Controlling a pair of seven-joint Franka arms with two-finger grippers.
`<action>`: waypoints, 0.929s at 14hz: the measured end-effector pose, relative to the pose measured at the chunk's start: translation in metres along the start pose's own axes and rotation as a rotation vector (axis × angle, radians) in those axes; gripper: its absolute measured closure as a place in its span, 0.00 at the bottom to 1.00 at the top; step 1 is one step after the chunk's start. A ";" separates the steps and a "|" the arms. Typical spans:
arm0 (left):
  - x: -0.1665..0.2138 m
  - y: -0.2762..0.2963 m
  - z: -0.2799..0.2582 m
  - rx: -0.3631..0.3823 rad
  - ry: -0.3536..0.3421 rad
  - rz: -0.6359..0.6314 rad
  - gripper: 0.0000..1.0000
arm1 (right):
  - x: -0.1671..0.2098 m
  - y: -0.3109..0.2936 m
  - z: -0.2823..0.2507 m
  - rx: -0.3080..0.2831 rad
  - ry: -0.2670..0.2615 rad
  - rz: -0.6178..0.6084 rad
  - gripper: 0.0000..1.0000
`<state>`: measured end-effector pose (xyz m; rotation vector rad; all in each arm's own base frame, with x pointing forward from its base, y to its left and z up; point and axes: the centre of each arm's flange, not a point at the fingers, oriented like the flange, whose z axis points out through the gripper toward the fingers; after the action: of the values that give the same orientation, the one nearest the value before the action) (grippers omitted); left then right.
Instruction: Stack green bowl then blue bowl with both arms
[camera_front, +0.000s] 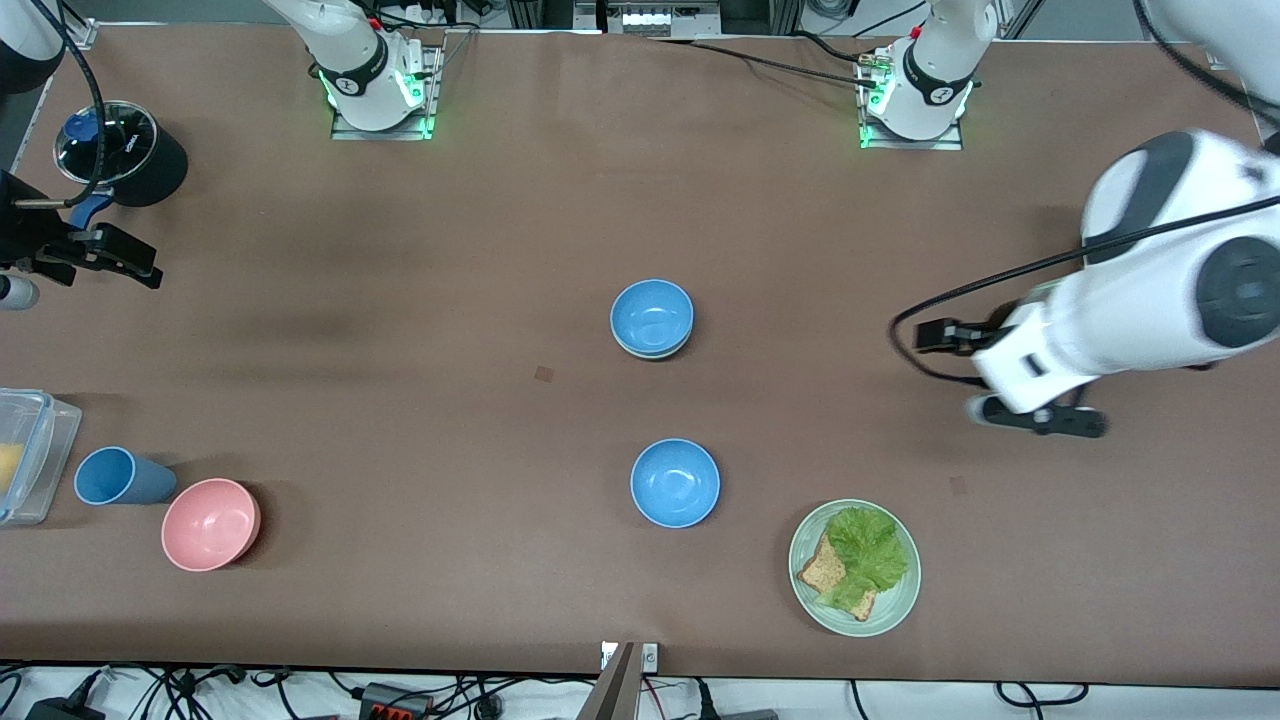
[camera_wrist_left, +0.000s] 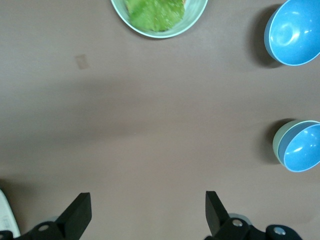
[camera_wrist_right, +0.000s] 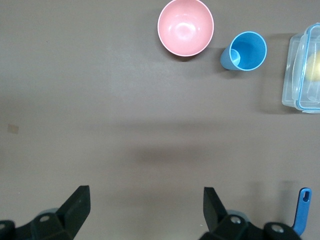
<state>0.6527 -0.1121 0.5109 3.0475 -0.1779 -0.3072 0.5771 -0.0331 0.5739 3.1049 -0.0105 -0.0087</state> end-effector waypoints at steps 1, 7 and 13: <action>-0.007 -0.003 -0.014 0.013 0.018 -0.001 0.00 | 0.000 0.000 0.000 0.000 0.000 0.000 0.00; -0.073 -0.039 -0.059 0.038 0.076 -0.082 0.00 | 0.000 0.000 0.000 0.000 0.001 0.000 0.00; -0.113 -0.049 -0.046 0.095 0.094 -0.102 0.00 | 0.000 0.000 0.000 0.000 0.002 0.000 0.00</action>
<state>0.5576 -0.0465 0.5739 3.1628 -0.0325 -0.1647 0.5773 -0.0330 0.5741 3.1048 -0.0098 -0.0062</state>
